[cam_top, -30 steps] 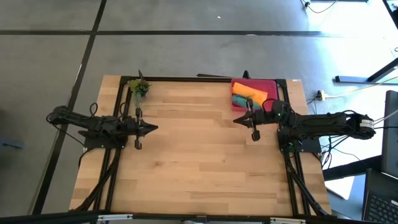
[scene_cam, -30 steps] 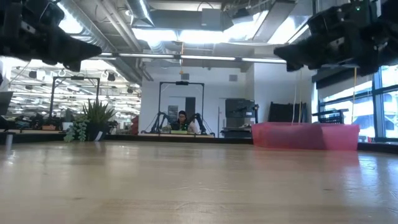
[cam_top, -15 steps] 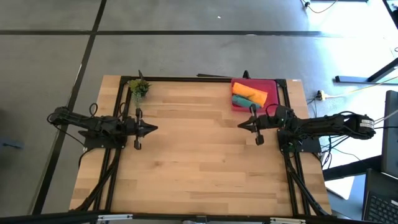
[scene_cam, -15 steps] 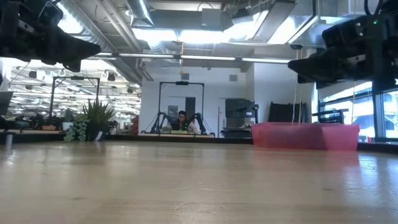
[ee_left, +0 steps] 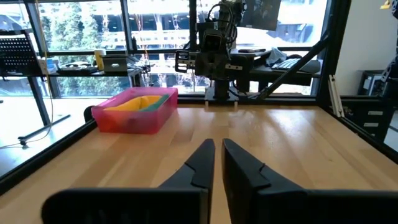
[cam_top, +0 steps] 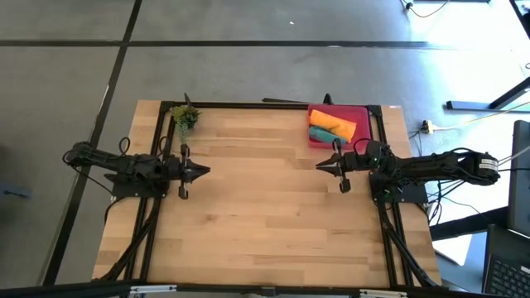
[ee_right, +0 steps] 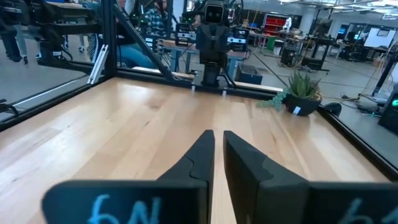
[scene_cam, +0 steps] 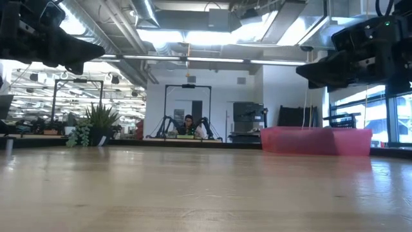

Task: Roll microfiber towels into tight, uniform cylinder then place into a basket
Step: Return to Home Position

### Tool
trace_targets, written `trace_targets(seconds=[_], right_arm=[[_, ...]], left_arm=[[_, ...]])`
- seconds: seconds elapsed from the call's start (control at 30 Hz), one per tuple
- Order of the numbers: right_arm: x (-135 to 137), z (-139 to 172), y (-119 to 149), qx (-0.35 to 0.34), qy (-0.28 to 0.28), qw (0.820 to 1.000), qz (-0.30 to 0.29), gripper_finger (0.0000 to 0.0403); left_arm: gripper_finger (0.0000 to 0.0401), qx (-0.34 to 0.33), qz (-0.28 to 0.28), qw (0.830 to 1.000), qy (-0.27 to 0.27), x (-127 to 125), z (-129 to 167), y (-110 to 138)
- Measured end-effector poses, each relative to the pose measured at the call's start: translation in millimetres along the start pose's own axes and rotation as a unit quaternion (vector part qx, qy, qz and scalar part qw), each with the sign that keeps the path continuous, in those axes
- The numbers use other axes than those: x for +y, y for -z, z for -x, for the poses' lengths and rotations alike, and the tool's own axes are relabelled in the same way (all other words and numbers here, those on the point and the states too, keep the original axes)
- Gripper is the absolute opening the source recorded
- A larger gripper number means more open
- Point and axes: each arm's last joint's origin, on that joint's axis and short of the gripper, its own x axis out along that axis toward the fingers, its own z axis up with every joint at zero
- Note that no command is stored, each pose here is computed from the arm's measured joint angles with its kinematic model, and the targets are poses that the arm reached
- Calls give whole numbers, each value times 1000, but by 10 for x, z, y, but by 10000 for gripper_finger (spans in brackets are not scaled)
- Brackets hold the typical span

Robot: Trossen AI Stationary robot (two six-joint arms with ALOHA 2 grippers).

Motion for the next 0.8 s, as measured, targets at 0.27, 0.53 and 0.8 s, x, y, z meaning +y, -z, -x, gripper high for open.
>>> trace_targets(seconds=[0.27, 0.53, 0.8], right_arm=[[5, 16, -17, -2, 1, 1000, 1, 39], [73, 172, -61, 21, -2, 1000, -9, 39], [183, 381, 10, 75, -11, 997, -35, 39]], left_arm=[[27, 0, 0, 1000, 0, 0, 0, 0], [15, 0, 0, 1000, 0, 0, 0, 0], [4, 0, 0, 1000, 0, 0, 0, 0]])
